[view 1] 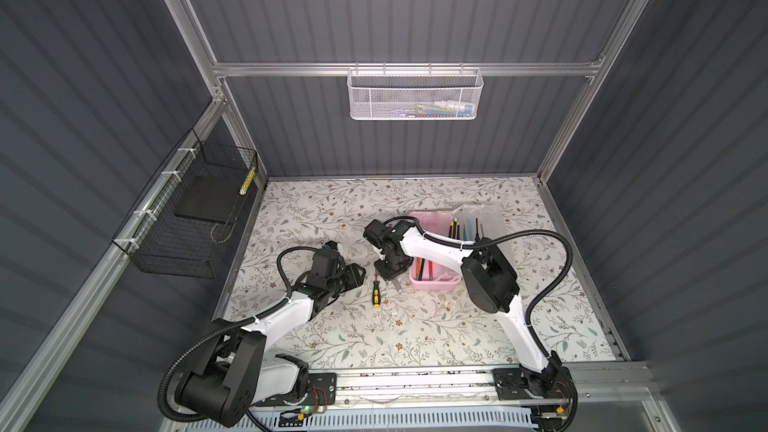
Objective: Pack the tool kit
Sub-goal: 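Lift the second clear-handled screwdriver and carry it toward the clear lid, then lower the clear-handled screwdriver into the clear lid and open the right gripper, then withdraw the right gripper toward the black-and-yellow screwdriver on the table, then lower the right gripper onto the black-and-yellow screwdriver handle and close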
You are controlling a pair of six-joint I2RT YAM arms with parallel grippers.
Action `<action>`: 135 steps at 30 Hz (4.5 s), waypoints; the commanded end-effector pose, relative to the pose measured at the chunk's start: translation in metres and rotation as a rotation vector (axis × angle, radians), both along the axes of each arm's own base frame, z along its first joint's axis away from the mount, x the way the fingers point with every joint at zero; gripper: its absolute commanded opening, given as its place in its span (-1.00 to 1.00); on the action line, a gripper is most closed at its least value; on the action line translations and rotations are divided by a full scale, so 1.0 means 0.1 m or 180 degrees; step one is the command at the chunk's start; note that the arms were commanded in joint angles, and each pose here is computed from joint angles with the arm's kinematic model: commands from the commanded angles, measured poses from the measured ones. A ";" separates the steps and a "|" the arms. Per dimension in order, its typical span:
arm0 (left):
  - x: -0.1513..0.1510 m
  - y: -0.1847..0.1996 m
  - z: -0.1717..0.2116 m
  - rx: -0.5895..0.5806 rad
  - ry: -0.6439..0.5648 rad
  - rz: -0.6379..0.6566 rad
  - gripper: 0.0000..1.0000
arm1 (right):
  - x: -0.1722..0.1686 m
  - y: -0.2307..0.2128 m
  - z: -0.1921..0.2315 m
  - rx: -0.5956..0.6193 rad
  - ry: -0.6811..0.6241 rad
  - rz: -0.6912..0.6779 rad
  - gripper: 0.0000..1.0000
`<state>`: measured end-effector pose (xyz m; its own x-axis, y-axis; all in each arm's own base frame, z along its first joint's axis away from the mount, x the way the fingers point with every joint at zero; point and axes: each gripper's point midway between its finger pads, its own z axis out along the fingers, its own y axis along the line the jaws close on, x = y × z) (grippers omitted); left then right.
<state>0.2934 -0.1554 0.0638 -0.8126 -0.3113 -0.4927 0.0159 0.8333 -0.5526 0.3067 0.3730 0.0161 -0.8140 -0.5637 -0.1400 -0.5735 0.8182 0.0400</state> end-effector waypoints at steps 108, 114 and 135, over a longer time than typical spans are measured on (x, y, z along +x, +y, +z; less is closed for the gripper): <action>0.19 -0.04 0.12 -0.0021 -0.0087 0.0002 0.09 | -0.10 -0.04 1.69 0.0882 -0.0880 -0.0244 0.08; 0.19 0.12 0.15 -0.0600 0.0033 0.0144 0.15 | -0.36 0.28 1.27 0.0857 -0.0498 -0.0057 0.17; 0.16 0.46 0.07 -0.0499 0.0027 0.0335 0.13 | -0.58 0.42 0.42 0.0507 0.0203 0.0007 0.02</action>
<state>0.3127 -0.1114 0.0717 -0.7719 -0.4840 -0.4121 -0.0870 0.7226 -0.6857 0.2546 0.4129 0.0571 -0.8241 -0.5279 -0.2053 -0.5634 0.8012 0.2015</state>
